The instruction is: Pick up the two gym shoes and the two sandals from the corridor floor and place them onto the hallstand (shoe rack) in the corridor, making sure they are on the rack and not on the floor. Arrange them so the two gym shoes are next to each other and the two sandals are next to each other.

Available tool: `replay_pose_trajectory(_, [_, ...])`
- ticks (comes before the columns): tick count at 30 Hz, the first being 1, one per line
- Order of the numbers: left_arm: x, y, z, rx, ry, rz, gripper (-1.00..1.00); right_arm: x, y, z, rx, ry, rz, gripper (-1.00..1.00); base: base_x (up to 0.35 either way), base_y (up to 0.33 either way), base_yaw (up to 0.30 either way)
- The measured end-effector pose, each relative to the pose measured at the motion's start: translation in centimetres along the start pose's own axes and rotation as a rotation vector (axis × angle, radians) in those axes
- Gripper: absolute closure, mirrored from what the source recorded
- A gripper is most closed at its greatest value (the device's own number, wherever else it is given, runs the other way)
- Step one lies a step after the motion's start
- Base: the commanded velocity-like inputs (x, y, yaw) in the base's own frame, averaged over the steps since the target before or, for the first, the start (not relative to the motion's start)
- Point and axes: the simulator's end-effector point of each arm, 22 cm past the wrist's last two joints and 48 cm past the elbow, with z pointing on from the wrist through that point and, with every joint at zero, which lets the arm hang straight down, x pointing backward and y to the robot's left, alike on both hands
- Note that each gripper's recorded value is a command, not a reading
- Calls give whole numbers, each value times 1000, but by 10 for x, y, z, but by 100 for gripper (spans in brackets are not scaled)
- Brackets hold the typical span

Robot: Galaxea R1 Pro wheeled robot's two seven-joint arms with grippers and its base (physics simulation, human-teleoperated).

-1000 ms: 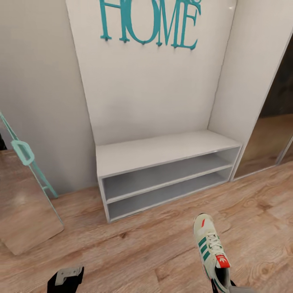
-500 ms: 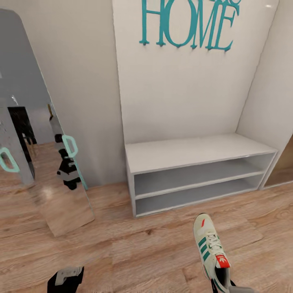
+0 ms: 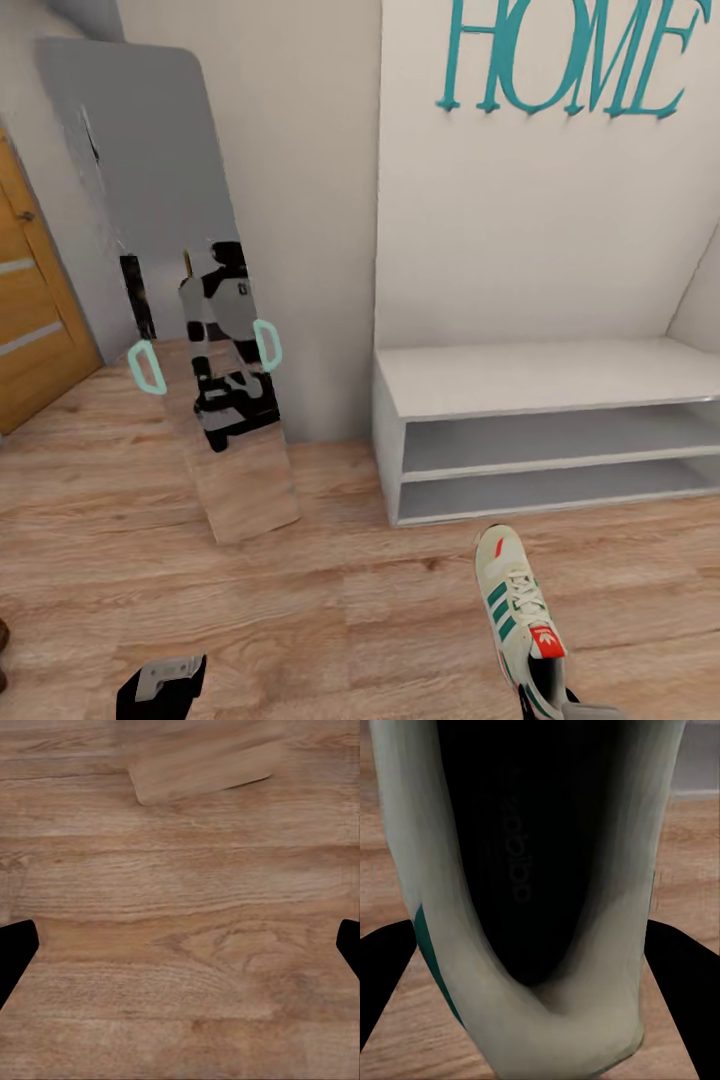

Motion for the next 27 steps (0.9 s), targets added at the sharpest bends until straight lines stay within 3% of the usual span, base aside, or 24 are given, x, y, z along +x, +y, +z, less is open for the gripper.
replay_pose_trajectory(7, [2,0,0,0,5,1,-100,2,2,0,-1,5,2,100,-34,114,265])
replay_pose_trajectory(27, [10,0,1,0,22,5,-100,10,3,-1,-2,24,0,100,-1,3,245])
